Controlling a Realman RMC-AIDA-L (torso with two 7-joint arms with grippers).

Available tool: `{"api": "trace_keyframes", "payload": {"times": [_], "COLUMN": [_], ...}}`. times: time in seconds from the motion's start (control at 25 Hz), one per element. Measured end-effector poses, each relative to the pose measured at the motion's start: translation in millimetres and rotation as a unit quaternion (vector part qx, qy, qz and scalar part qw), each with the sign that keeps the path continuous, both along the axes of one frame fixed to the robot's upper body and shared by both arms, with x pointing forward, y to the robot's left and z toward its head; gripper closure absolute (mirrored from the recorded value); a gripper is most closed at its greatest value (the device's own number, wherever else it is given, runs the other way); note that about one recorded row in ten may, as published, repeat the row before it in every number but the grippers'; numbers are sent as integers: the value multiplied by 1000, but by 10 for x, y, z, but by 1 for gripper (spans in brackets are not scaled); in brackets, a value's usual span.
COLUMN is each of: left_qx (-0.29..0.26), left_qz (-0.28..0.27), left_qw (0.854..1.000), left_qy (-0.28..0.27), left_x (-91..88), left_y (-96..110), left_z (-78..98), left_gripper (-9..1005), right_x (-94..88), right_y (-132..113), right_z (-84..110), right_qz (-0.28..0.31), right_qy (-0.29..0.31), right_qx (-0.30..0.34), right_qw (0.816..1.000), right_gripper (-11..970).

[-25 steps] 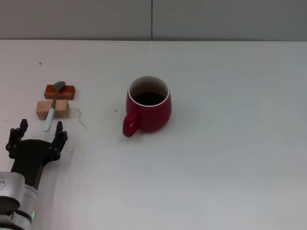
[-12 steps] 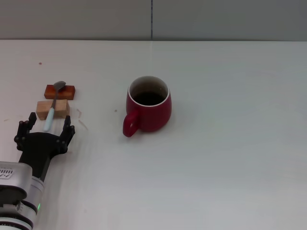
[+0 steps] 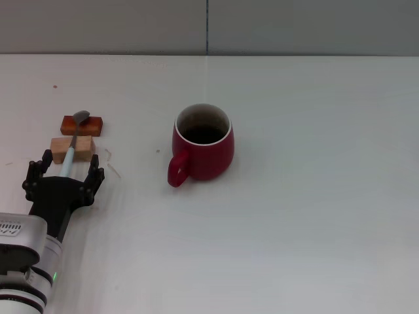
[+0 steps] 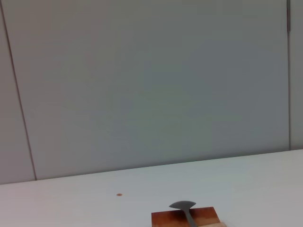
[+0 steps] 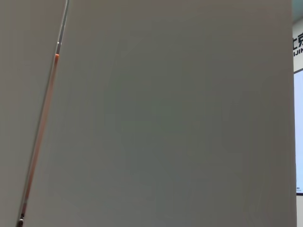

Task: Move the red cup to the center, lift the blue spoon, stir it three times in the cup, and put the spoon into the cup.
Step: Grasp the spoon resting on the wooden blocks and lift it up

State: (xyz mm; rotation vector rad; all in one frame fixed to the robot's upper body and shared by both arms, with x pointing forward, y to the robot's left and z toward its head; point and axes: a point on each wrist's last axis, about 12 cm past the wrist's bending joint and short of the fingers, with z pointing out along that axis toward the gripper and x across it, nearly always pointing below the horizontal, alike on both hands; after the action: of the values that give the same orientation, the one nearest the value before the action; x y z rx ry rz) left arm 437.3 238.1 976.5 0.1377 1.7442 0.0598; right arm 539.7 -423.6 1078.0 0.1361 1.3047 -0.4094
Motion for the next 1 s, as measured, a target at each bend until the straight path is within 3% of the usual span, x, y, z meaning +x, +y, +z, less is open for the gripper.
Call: {"api": "trace_keyframes", "payload": {"times": [1.0], "left_qx": [-13], "left_qz": [7], "left_qw": [1000], "left_qy": [8], "left_x": [100], "left_y": [71], "left_z": [-23], "left_gripper": [288], "right_x": [-29], "right_y": [-42], "right_z": [-3], "right_qz": [-4], "right_qy": [5], "right_qx": [-7], "right_qw": [1000], "right_gripper": [343]}}
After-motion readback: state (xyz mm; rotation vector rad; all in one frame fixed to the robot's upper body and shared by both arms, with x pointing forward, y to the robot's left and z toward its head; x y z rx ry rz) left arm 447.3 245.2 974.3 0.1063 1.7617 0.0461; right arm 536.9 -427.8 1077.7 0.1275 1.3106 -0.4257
